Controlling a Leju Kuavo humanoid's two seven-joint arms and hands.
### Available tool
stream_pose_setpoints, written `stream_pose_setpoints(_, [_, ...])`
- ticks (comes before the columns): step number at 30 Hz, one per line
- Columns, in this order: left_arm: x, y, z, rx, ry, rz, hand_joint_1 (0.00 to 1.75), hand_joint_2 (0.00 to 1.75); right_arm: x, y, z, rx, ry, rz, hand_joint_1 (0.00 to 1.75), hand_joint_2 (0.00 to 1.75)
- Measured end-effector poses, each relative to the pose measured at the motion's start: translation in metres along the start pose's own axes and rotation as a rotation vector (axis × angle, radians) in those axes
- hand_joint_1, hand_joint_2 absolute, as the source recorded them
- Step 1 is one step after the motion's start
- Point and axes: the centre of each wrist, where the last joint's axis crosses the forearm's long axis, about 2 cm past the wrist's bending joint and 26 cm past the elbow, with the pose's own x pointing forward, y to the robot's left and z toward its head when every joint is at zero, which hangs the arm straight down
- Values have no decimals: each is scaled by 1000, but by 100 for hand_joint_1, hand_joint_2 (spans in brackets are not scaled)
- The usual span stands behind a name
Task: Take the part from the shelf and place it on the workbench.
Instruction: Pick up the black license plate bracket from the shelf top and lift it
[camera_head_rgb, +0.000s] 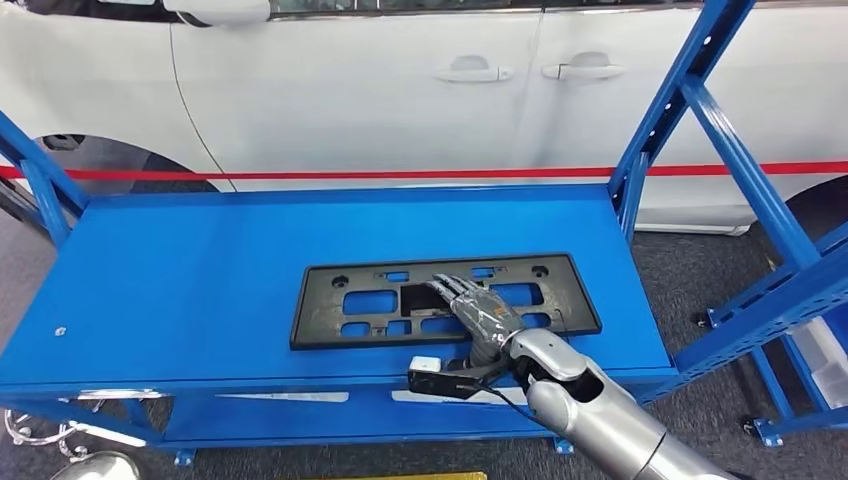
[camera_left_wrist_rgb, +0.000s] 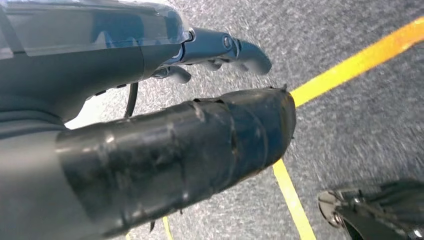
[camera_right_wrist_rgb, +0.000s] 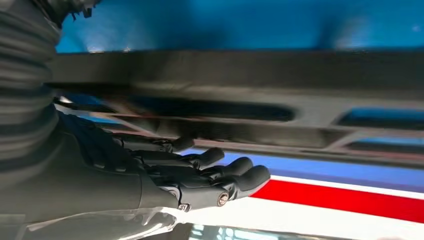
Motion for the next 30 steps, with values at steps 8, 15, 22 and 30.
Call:
stream_pose_setpoints(8, [2, -2, 0, -1, -21, -7, 0, 0, -3, -1, 4, -4, 29, 23, 0, 175])
stream_pose_setpoints(15, [3, -4, 0, -5, -32, -8, 0, 0, -2, 0, 5, -36, 46, 39, 0, 175])
stream_pose_setpoints(22, [2, -4, 0, -8, -32, -15, 0, 0, 5, 7, 7, -106, 66, 67, 0, 175])
stream_pose_setpoints(30, [3, -4, 0, -7, -24, -17, 0, 0, 13, 10, 5, -172, 93, 58, 0, 175])
